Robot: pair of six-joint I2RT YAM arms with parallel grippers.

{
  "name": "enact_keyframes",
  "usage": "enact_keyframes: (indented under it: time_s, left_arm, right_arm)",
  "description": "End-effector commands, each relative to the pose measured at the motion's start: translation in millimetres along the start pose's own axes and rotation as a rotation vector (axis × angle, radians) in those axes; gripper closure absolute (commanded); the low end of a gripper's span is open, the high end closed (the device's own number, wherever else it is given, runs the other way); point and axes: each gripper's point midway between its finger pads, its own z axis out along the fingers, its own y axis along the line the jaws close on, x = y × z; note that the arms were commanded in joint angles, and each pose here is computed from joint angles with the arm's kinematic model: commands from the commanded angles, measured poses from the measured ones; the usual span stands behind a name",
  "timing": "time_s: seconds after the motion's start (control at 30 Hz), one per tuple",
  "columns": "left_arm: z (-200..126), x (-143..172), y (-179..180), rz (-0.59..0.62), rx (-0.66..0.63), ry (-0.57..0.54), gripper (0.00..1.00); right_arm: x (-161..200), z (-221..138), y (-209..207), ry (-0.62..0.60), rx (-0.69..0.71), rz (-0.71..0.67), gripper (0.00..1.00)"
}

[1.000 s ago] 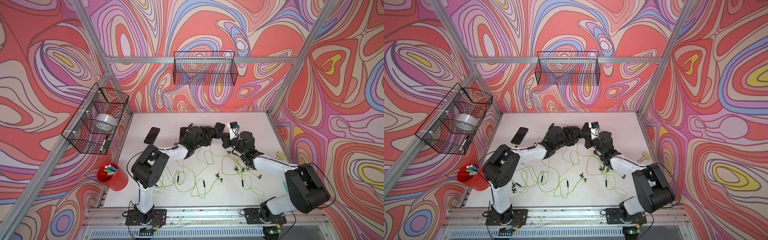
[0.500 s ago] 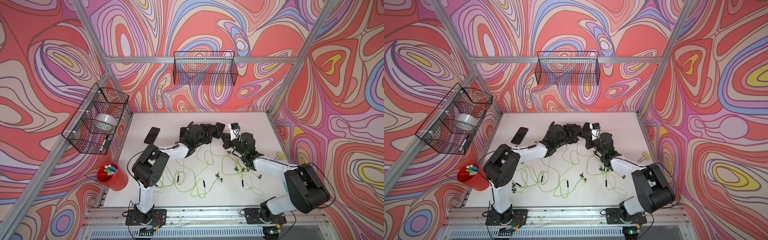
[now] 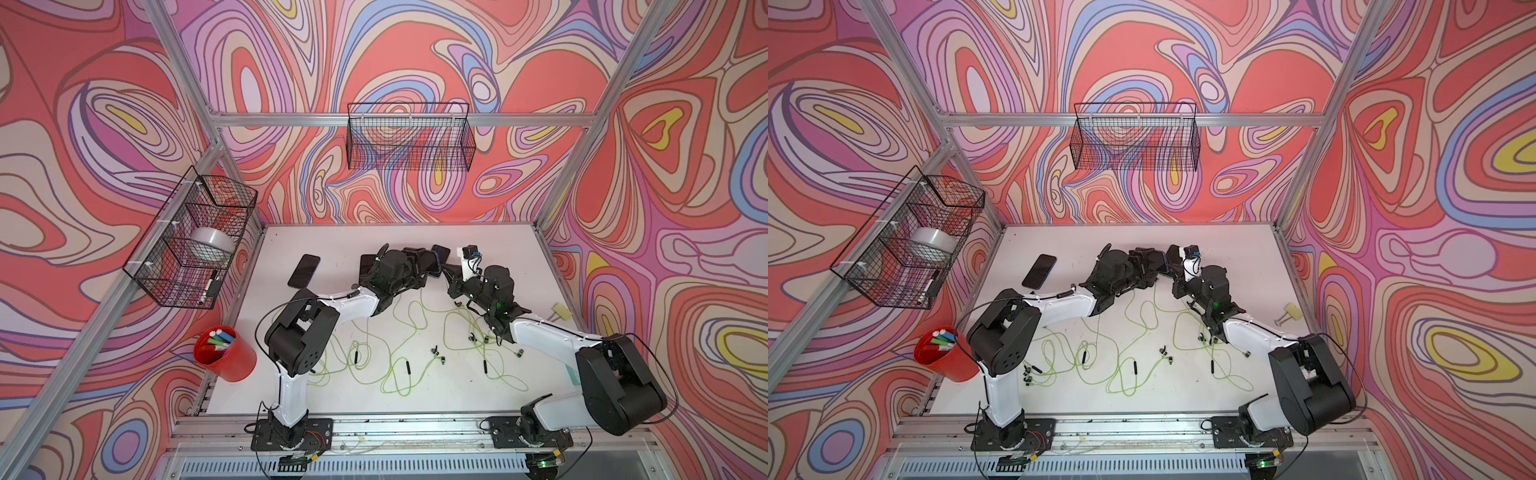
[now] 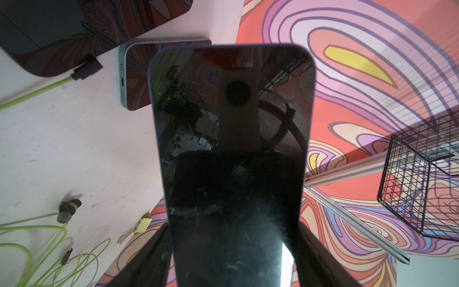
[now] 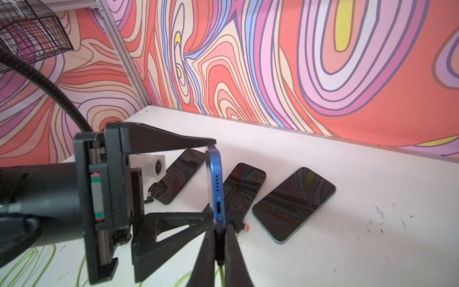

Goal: Plug wired earphones into phones
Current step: Insert the wired earphone into the phone.

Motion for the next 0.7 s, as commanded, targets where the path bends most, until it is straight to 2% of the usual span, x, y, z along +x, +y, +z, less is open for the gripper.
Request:
enact_keyframes:
  time_s: [0.0,0.67]
  left_arm:
    - [-5,40,-33,-0.401,0.074,0.138,1.0]
    - [-1,38,-37,-0.448,0.101,0.14,1.0]
  right_arm:
    - [-3,7,1,-0.01,-0.002,-0.034,1.0]
    - [-23,17,-2,-0.082,0.011,-0.082,1.0]
